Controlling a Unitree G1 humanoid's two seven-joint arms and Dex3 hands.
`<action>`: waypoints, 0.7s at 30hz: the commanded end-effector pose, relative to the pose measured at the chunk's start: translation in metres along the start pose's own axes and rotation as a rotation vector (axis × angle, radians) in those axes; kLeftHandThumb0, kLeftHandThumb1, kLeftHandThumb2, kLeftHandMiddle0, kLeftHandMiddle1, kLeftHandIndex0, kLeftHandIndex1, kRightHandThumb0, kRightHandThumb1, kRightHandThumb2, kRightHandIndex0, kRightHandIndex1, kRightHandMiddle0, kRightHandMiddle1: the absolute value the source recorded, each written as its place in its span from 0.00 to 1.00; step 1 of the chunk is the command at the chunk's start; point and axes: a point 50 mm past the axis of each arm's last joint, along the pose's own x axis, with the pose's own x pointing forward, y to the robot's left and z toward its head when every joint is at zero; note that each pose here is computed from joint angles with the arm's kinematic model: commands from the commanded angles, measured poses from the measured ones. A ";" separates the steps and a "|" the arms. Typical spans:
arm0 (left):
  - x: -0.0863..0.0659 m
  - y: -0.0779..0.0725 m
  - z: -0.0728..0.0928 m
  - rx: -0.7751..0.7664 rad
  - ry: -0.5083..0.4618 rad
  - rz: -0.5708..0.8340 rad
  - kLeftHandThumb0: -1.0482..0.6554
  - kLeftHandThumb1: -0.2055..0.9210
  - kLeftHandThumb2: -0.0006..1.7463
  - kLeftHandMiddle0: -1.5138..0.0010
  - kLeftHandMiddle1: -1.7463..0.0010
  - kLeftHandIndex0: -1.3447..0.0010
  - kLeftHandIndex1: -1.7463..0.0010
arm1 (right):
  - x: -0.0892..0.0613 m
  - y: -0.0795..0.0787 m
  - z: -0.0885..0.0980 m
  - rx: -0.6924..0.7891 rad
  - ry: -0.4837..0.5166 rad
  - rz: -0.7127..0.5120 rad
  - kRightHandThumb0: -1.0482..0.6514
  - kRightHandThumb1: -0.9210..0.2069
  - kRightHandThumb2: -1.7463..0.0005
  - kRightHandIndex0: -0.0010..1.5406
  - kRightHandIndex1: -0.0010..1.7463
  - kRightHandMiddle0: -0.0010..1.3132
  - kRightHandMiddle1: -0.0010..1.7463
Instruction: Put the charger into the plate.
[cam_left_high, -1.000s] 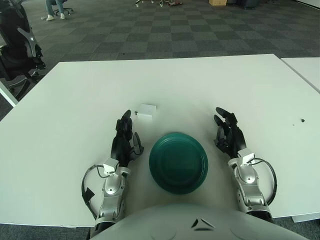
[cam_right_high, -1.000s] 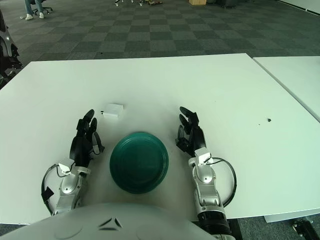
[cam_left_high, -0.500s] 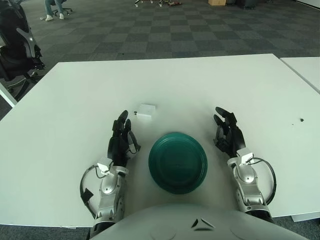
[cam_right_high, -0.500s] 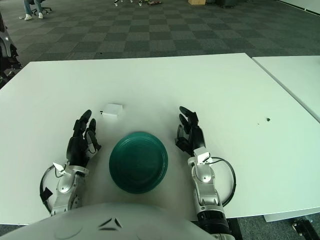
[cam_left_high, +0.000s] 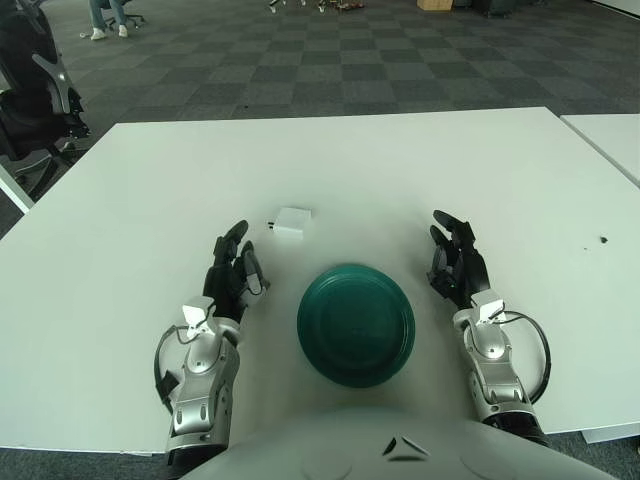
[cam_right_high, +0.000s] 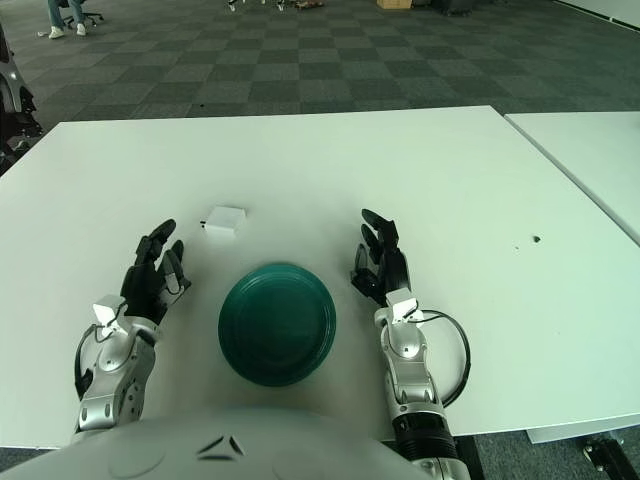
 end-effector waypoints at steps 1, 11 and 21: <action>0.025 -0.003 0.030 0.224 -0.175 -0.012 0.10 1.00 0.51 0.87 0.99 1.00 0.57 | -0.036 0.010 -0.059 -0.023 0.324 0.019 0.15 0.00 0.49 0.22 0.00 0.00 0.44; 0.095 0.004 0.060 0.777 -0.366 -0.133 0.01 1.00 0.44 0.88 1.00 1.00 0.66 | -0.031 0.016 -0.061 -0.040 0.329 0.010 0.15 0.00 0.48 0.22 0.00 0.00 0.45; 0.117 -0.017 0.070 1.191 -0.400 -0.394 0.00 1.00 0.35 0.93 1.00 1.00 0.80 | -0.030 0.021 -0.062 -0.086 0.324 0.025 0.14 0.00 0.48 0.23 0.01 0.00 0.45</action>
